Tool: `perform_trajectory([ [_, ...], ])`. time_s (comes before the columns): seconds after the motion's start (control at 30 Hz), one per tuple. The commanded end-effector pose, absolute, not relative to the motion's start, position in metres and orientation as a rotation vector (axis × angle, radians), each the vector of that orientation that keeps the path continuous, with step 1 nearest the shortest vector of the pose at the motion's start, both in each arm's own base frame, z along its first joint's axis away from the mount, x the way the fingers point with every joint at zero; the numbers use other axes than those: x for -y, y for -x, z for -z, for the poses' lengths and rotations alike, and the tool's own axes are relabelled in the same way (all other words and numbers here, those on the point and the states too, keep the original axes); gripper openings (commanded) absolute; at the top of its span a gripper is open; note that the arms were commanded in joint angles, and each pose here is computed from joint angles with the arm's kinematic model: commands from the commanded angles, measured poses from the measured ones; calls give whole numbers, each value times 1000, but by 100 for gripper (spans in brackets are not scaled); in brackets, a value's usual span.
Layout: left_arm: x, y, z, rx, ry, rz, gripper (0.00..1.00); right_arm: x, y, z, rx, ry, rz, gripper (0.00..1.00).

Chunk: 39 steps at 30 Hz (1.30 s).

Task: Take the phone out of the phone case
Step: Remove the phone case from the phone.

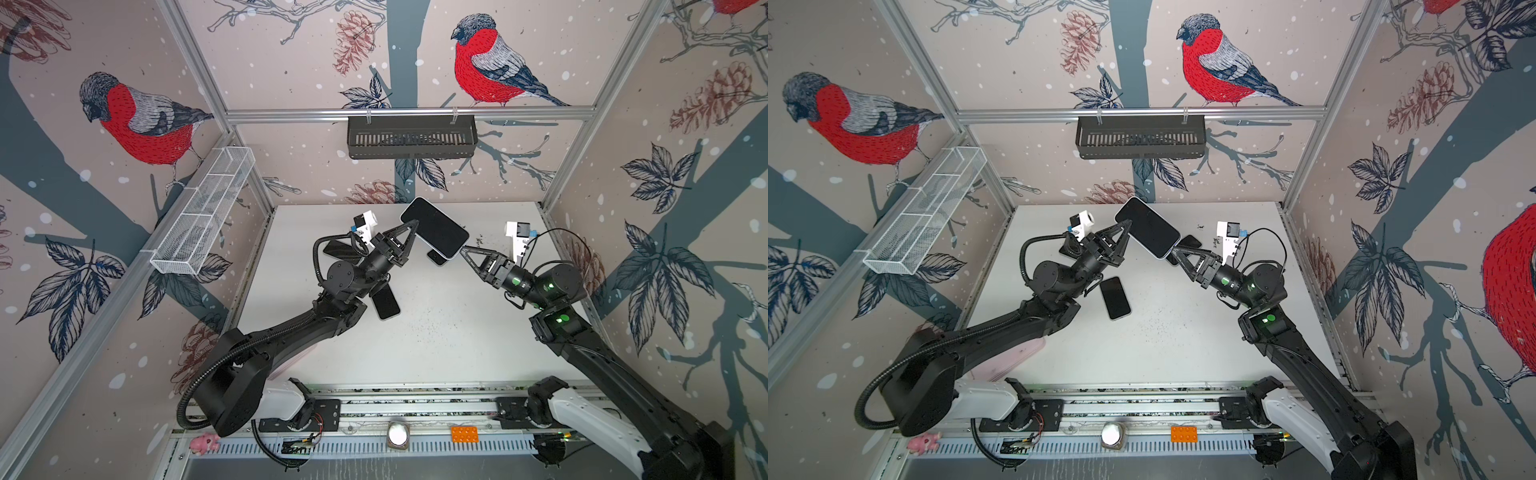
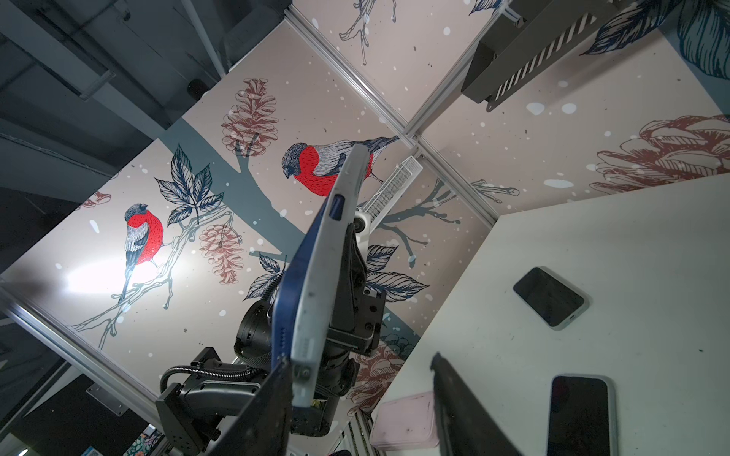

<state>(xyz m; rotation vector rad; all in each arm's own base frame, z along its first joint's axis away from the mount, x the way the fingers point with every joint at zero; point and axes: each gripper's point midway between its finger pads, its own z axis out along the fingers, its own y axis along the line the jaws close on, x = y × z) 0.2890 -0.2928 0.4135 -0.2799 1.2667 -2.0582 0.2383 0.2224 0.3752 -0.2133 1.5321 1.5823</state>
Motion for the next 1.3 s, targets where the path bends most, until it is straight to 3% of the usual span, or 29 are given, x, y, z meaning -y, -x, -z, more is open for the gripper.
perform_trajectory([
  [0.0, 291, -270, -438, -1178, 164, 2091, 0, -222, -241, -379, -1515, 207, -1578, 55],
  [0.53, 301, -268, -429, -1271, 90, 1987, 0, -221, -248, -382, -1511, 187, -1595, 51],
  [0.7, 301, -268, -424, -1278, 93, 1983, 0, -218, -249, -380, -1521, 179, -1592, 45],
  [0.97, 305, -279, -410, -1337, 107, 1971, 0, -216, -238, -370, -1530, 166, -1659, 18],
  [1.27, 325, -300, -368, -1498, 124, 1910, 0, -214, -232, -358, -1592, 127, -1690, 4],
])
